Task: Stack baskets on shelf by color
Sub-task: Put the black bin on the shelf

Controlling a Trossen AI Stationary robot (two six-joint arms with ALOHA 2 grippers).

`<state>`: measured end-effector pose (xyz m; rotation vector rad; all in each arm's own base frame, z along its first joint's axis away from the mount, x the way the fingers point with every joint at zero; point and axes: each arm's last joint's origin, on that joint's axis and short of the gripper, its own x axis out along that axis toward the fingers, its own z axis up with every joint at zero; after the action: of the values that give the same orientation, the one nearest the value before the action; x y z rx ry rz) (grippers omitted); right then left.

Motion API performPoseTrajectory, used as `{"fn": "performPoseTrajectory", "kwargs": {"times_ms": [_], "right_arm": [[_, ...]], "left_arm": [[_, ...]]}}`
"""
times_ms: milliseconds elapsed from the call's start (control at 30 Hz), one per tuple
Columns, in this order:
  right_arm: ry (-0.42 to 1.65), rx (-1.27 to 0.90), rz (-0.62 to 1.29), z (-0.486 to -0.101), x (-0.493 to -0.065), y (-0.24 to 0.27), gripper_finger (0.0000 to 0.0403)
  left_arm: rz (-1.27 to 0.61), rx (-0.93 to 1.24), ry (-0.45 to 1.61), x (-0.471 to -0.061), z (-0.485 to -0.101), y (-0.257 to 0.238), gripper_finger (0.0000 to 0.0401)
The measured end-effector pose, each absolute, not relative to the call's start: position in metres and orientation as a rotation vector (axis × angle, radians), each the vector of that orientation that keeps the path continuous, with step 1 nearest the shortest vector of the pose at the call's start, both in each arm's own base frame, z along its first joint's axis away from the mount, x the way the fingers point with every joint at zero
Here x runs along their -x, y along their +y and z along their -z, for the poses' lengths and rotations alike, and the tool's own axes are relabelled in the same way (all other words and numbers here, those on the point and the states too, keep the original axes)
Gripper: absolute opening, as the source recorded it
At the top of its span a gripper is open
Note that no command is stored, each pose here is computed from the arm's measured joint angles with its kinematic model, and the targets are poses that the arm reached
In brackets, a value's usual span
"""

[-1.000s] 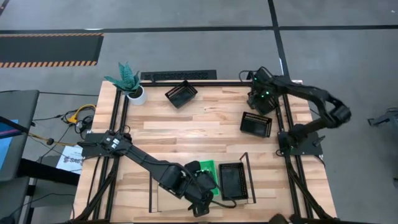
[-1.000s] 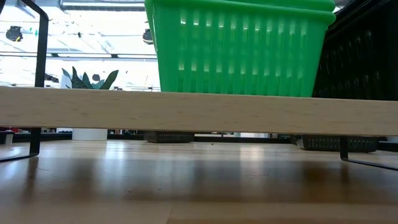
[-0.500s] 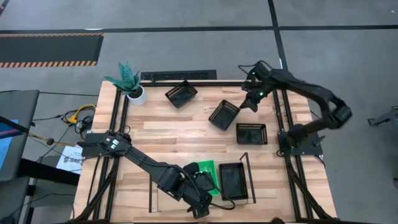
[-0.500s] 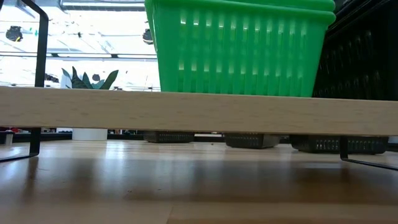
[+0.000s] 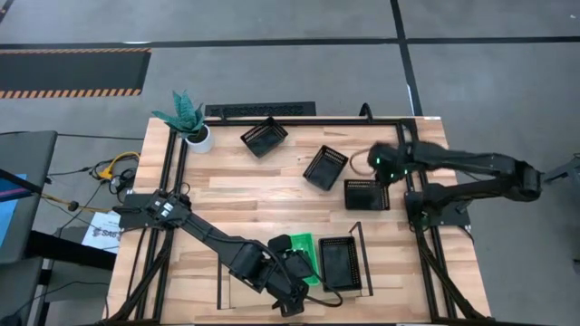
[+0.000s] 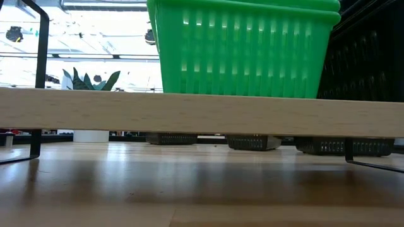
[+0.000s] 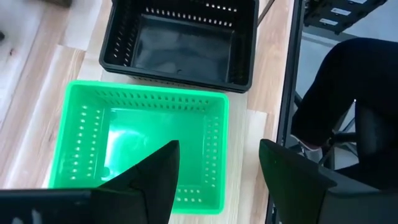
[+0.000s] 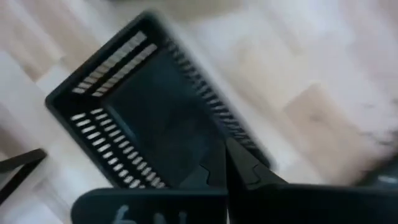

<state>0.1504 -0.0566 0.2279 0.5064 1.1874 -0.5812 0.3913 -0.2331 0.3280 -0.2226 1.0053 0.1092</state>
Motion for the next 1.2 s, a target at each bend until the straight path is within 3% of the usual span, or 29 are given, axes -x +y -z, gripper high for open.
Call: {"fn": "performPoseTrajectory", "kwargs": {"times_ms": [200, 367, 467, 600, 733, 900, 1200], "right_arm": [[1.178, -0.590, 0.625, -0.179, -0.150, -0.048, 0.0003], [1.082, -0.661, 0.662, -0.162, -0.172, -0.055, 0.0006], [0.998, -0.639, 0.590, -0.157, -0.193, -0.058, 0.0006], [0.936, -0.607, 0.326, -0.150, -0.217, -0.069, 0.0004], [0.880, -0.553, 0.141, -0.161, -0.240, -0.081, 0.0009], [0.836, -0.472, 0.093, -0.190, -0.247, -0.082, 0.0015], [0.726, -0.508, 0.044, -0.262, -0.209, -0.048, 0.0010]], "left_arm": [[-0.109, 0.211, 1.017, -0.390, -0.327, -0.234, 0.0208], [-0.125, 0.197, 1.042, -0.389, -0.326, -0.231, 0.0208], [-0.130, 0.195, 1.048, -0.389, -0.325, -0.229, 0.0208], [-0.131, 0.195, 1.048, -0.389, -0.325, -0.229, 0.0208], [-0.132, 0.194, 1.047, -0.389, -0.325, -0.229, 0.0208], [-0.170, 0.139, 1.009, -0.390, -0.326, -0.227, 0.0208], [-0.444, -0.174, 0.778, -0.402, -0.333, -0.204, 0.0208]]}}
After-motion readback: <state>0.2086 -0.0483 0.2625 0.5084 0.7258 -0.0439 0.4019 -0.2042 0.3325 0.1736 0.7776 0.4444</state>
